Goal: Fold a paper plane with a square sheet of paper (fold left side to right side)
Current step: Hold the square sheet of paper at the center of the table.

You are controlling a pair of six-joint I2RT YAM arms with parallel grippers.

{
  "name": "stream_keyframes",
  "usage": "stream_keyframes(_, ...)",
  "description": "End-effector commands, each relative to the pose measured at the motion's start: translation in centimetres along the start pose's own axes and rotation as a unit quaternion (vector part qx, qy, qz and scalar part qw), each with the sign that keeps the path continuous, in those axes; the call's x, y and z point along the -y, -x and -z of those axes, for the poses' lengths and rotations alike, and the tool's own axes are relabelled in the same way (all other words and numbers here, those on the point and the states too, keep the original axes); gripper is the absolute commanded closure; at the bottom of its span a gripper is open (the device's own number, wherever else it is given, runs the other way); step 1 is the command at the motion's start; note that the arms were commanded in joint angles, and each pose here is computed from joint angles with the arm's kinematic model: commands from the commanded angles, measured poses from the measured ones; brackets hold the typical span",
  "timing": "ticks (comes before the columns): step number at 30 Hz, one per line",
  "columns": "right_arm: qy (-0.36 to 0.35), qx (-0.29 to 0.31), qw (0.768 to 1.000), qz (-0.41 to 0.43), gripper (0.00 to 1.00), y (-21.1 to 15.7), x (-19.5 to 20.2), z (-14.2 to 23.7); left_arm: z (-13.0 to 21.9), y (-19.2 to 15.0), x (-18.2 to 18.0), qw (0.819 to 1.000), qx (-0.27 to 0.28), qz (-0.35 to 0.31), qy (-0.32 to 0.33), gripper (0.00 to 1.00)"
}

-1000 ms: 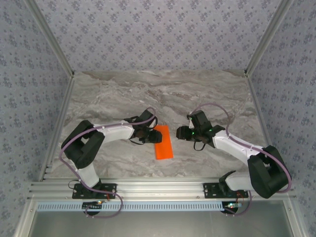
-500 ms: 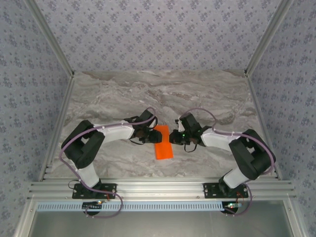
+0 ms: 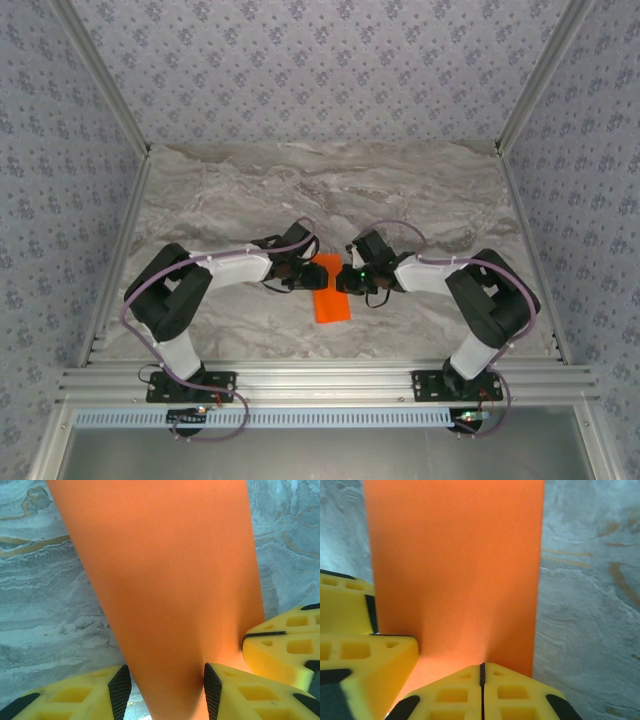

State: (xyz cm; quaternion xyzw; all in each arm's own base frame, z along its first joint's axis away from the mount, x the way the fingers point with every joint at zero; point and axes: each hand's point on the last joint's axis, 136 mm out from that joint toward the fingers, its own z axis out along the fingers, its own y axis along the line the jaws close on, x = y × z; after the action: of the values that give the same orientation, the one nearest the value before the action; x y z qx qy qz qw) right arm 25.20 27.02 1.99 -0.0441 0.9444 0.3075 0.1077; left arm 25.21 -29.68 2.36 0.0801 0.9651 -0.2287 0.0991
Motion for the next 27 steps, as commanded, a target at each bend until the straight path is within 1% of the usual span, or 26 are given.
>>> stream_keyframes(1, -0.039, -0.02, 0.999, -0.011, 0.95, -0.7, 1.4, -0.5, -1.4, -1.2, -1.3, 0.999, -0.019, -0.003, 0.029, 0.53)
stream_keyframes(4, -0.061, -0.036, 0.997, -0.014, 0.95, -1.4, 2.5, -0.8, -1.1, -1.0, -1.1, 1.0, -0.015, -0.004, 0.027, 0.53)
stream_keyframes(7, -0.079, -0.05, 0.995, -0.02, 0.95, -2.2, 3.5, -1.1, 0.2, -0.3, -0.5, 1.0, -0.001, -0.011, 0.023, 0.51)
stream_keyframes(15, -0.097, -0.063, 0.993, -0.026, 0.98, -3.0, 4.6, -1.5, 6.0, 2.3, 0.9, 0.997, 0.066, -0.025, 0.017, 0.41)
stream_keyframes(18, -0.102, -0.064, 0.992, -0.025, 0.98, -3.1, 4.7, -1.4, 7.3, 2.4, 1.6, 0.996, 0.081, -0.03, 0.001, 0.41)
stream_keyframes(20, -0.105, -0.064, 0.992, -0.023, 0.98, -3.1, 4.8, -1.3, 7.3, 2.2, 2.5, 0.996, 0.079, -0.032, -0.03, 0.43)
stream_keyframes(24, -0.107, -0.064, 0.992, -0.022, 0.98, -3.1, 4.7, -1.3, 6.1, 1.9, 4.5, 0.993, 0.064, -0.025, -0.096, 0.54)
stream_keyframes(27, -0.109, -0.065, 0.992, -0.022, 0.98, -3.2, 4.8, -1.2, 4.6, 1.8, 4.8, 0.992, 0.052, -0.016, -0.11, 0.61)
